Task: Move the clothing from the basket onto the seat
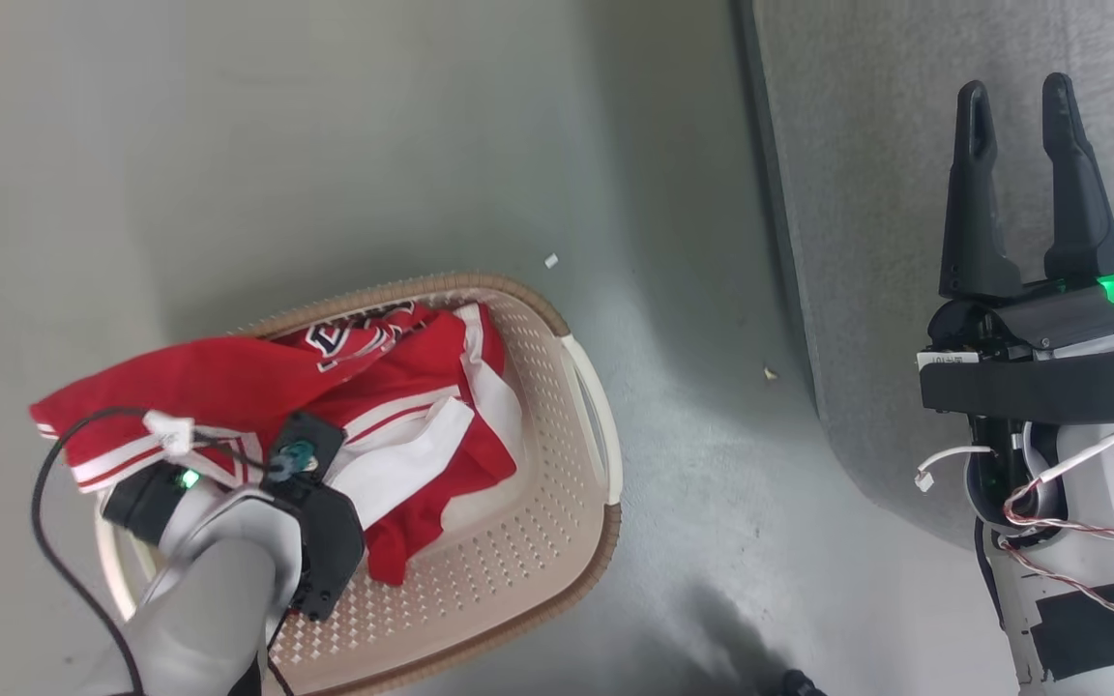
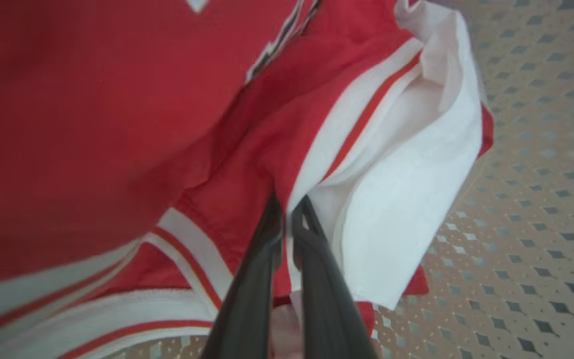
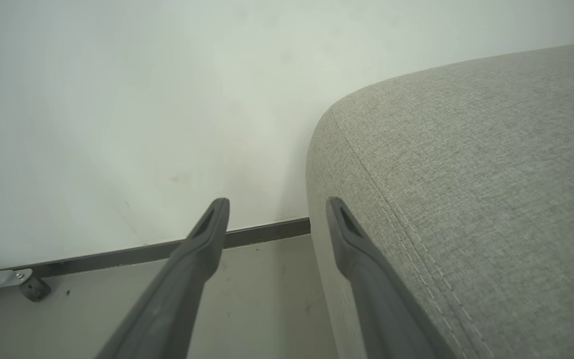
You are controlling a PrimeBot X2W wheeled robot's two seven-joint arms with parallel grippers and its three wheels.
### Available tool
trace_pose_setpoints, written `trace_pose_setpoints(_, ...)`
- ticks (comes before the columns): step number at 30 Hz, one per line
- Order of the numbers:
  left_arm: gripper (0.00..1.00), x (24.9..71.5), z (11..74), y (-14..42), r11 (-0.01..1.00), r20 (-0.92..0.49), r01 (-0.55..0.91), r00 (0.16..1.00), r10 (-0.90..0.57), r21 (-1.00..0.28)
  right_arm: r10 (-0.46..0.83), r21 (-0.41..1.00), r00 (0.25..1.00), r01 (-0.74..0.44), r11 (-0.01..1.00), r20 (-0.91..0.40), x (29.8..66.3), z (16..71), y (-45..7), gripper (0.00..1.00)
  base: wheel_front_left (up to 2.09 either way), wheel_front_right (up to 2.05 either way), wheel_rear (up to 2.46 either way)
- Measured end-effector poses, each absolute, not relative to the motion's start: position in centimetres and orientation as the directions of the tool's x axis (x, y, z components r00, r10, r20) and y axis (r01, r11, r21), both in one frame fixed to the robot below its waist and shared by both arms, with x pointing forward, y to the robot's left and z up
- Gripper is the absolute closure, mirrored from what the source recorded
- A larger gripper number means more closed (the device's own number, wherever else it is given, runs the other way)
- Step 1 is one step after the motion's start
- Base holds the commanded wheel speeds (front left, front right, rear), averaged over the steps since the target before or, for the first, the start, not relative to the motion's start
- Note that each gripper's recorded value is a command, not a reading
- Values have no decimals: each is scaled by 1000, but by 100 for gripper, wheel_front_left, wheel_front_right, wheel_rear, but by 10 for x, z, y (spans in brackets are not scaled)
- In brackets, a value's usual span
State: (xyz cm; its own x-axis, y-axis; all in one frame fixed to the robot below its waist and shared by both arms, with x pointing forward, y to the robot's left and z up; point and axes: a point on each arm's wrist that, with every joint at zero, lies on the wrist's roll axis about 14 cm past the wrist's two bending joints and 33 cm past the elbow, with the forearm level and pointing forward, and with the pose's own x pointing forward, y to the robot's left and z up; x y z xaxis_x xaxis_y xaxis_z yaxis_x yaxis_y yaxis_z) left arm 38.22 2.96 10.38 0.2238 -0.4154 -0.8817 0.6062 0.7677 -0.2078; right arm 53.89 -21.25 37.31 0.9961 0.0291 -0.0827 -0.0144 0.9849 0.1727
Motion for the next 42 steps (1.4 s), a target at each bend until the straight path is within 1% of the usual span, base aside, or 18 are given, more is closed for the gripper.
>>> trace_pose_setpoints(3,100,387,117,32,795,-862,565,267,-431,-223,29,177,998,-18,984,-59,540,386,-212,0,0,0,0)
trace_pose_setpoints(7,100,398,139,30,802,-825,555,332,-457,-221,28,182,999,-23,983,-23,540,406,-211,0,0,0,0)
trace_pose_setpoints(12,100,419,180,-1,797,-746,553,419,-518,-243,14,183,1000,-17,983,21,538,432,-216,0,0,0,0)
trace_pose_setpoints(16,100,430,203,6,813,-709,538,482,-514,-224,13,186,998,-24,982,58,536,453,-217,0,0,0,0)
trace_pose_setpoints(21,100,426,227,15,832,-681,508,529,-506,-223,27,188,994,-47,981,110,533,480,-213,0,0,0,0)
trace_pose_setpoints(30,100,426,276,29,869,-599,440,640,-481,-228,49,206,986,-81,975,157,515,512,-204,0,0,0,0)
trace_pose_setpoints(36,100,430,316,34,880,-515,419,715,-473,-226,69,226,981,-109,968,181,501,529,-195,0,0,0,0)
trace_pose_setpoints(42,100,431,365,29,873,-385,423,784,-487,-243,84,246,976,-134,960,202,482,543,-187,0,0,0,0)
